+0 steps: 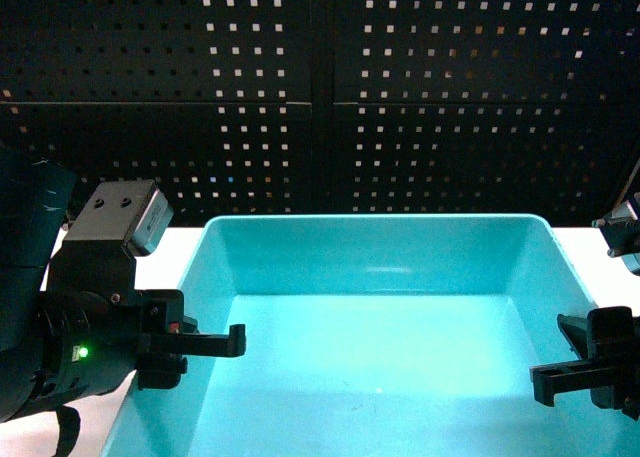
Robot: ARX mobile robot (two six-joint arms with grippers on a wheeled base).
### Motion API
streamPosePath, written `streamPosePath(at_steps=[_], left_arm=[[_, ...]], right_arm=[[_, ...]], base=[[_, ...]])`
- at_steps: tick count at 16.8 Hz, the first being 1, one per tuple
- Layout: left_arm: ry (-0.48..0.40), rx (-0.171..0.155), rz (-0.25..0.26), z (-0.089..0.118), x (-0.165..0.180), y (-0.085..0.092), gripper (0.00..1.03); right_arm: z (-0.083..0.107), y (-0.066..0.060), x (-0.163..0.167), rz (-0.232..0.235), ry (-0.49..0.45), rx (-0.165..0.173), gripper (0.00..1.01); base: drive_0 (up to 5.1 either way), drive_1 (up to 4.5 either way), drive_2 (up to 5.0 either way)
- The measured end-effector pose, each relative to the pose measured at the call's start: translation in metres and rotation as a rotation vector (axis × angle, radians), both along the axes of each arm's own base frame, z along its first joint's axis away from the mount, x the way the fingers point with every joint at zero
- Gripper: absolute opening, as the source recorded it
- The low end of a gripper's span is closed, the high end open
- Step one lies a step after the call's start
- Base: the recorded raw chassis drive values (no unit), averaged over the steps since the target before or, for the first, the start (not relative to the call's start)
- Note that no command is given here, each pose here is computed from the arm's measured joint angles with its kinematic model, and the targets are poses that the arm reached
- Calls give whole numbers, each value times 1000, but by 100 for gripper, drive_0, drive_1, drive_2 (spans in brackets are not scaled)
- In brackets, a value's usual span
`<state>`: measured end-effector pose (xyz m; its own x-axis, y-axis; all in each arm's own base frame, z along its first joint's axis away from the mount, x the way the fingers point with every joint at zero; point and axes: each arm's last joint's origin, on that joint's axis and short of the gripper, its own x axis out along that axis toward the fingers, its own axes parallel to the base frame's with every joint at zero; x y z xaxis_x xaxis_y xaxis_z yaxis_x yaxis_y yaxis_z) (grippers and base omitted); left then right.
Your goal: Stack blue boxes stably on right
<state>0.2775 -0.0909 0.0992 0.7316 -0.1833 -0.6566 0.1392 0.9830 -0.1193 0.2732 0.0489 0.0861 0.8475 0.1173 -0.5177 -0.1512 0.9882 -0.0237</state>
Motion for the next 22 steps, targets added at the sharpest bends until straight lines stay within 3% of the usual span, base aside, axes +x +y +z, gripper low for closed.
streamPosePath(at_steps=[2,5,7,10,16,18,22], left_arm=[[4,6,-4,5,-5,2,2],[-70,-14,-10,32,-7,3,2],[-170,-31,-14,65,-7,4,2],[-260,-37,-22,95,-15,6,2],[-493,-113,-32,176,-38,10,2],[-540,-125,-33,186,-44,13,2],[-536,-123,-33,181,-43,12,2]], right_arm=[[13,-1,2,11,-18,14,7],[41,-2,6,15,-92,33,7],[78,-4,12,19,-193,51,7],[109,-4,14,29,-265,66,7],[204,-13,3,41,-515,126,7],[217,-13,-2,48,-550,136,7],[215,-13,-2,36,-551,131,7]], base=[[0,0,0],[0,0,0],[0,0,0],[0,0,0],[0,0,0],[0,0,0],[0,0,0]])
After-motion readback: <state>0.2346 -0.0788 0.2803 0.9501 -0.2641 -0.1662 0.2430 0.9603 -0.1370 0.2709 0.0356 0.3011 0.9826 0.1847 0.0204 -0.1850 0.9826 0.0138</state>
